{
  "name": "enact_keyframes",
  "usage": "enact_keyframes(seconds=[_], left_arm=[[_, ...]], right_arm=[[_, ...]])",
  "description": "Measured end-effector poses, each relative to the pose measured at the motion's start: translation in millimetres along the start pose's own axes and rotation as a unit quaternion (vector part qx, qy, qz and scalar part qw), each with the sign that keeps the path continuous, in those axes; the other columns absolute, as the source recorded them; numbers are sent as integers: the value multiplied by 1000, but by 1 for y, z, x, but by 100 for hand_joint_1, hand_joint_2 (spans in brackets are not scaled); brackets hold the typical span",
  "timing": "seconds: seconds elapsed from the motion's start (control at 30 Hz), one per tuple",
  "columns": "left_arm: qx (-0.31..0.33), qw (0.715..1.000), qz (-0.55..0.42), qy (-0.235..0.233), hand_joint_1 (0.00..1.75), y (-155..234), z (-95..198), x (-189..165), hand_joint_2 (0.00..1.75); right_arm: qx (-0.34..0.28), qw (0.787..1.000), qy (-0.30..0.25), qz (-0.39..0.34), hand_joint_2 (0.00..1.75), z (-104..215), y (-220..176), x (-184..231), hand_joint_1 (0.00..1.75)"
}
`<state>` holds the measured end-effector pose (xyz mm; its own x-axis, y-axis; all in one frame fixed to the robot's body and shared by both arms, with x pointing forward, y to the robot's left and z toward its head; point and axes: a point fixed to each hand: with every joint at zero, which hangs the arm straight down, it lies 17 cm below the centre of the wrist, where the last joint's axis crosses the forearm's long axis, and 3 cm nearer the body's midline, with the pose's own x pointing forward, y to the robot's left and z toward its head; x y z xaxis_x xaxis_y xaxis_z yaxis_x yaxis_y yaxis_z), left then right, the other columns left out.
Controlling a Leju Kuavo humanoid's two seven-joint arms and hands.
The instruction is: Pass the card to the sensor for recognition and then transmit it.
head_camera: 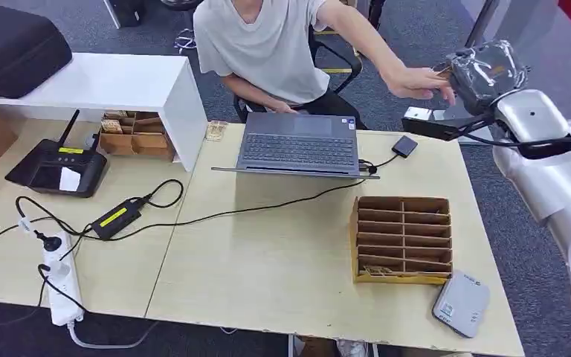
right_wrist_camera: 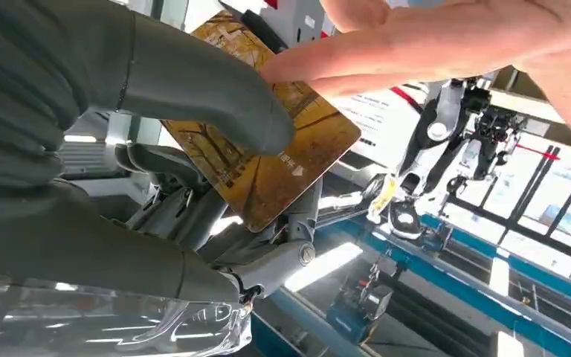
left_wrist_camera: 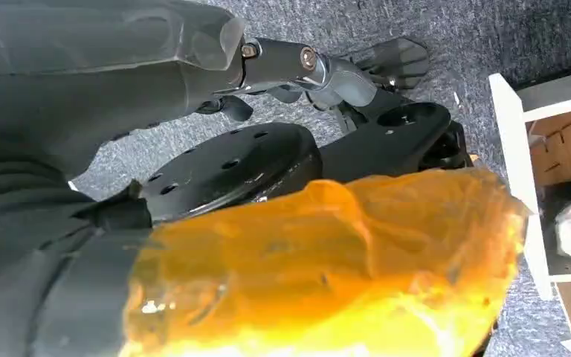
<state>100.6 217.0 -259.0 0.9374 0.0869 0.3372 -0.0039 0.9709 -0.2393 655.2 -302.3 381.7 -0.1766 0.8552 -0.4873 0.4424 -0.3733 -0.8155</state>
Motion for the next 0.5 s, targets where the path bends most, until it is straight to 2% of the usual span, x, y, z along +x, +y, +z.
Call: enact_keyframes(seconds=[0.37,0.4,0.5], left_arm=[[-10,1000,-3,-1,0,-6,0,1,0],[-12,1000,-3,-1,0,-8,0,2,175],[-15,1000,-4,-5,0,-9,0,3,175]], right_arm=[[24,999,17,-18,175,-4,17,17,175],[24,999,16,-19,175,-4,19,19,0],[25,999,10,-21,175,-4,23,24,0]])
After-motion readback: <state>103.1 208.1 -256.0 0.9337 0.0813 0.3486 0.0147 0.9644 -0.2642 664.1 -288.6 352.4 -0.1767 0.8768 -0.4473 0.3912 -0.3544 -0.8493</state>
